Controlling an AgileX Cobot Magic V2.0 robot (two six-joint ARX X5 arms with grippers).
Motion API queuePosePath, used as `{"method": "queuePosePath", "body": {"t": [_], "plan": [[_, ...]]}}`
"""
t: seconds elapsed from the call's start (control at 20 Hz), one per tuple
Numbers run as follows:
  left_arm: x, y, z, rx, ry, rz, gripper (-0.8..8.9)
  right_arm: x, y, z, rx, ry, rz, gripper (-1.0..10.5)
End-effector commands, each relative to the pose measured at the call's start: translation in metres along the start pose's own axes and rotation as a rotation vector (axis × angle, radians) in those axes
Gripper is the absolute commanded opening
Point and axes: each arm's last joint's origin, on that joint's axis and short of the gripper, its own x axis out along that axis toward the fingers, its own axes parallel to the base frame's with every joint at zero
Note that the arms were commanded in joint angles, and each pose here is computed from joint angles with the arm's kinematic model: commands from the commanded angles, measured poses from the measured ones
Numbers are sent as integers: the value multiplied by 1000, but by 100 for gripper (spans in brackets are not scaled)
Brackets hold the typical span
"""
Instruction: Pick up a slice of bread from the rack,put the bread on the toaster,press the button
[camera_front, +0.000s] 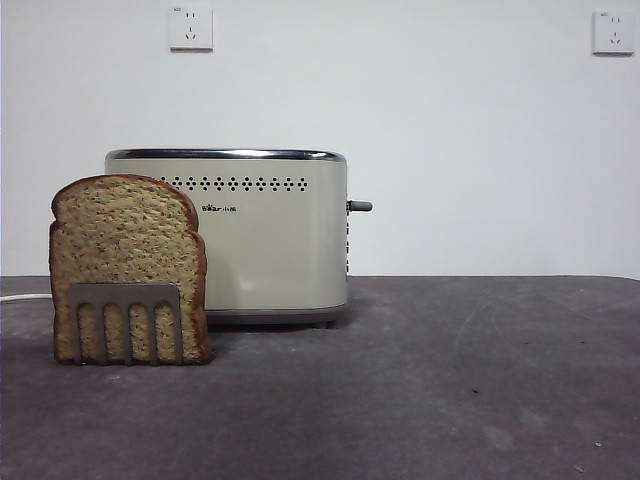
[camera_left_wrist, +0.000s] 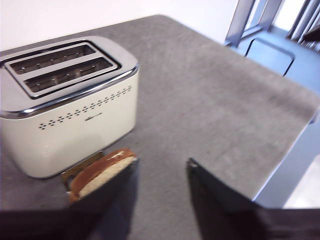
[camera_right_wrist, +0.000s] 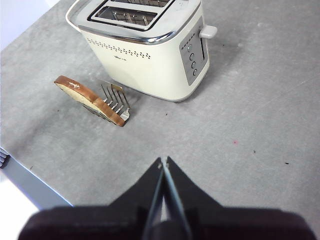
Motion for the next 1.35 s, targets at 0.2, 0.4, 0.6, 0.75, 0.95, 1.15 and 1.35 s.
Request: {"method": "queuePosePath", "body": {"t": [0.2, 0.4, 0.6, 0.75, 0.95, 1.15, 1.35], "plan": [[20, -3, 12, 289, 114, -25, 686, 0, 0, 0, -11, -2, 6, -12], [56, -5, 28, 509, 282, -4, 685, 0, 0, 0, -11, -2, 6, -12], [104, -5, 32, 665, 449, -13, 685, 1, 1, 0, -11, -4, 22, -12], [141, 0, 24, 730, 578, -11, 685, 1, 0, 1, -11, -3, 29, -12], [178, 9, 14, 772, 669, -21, 685, 1, 0, 1, -18, -3, 29, -12], [204, 16, 7, 832, 707, -2, 684, 1, 1, 1, -17, -3, 30, -12], [213, 31, 0, 809, 761, 2, 683, 1, 1, 1, -17, -3, 30, -12]]}}
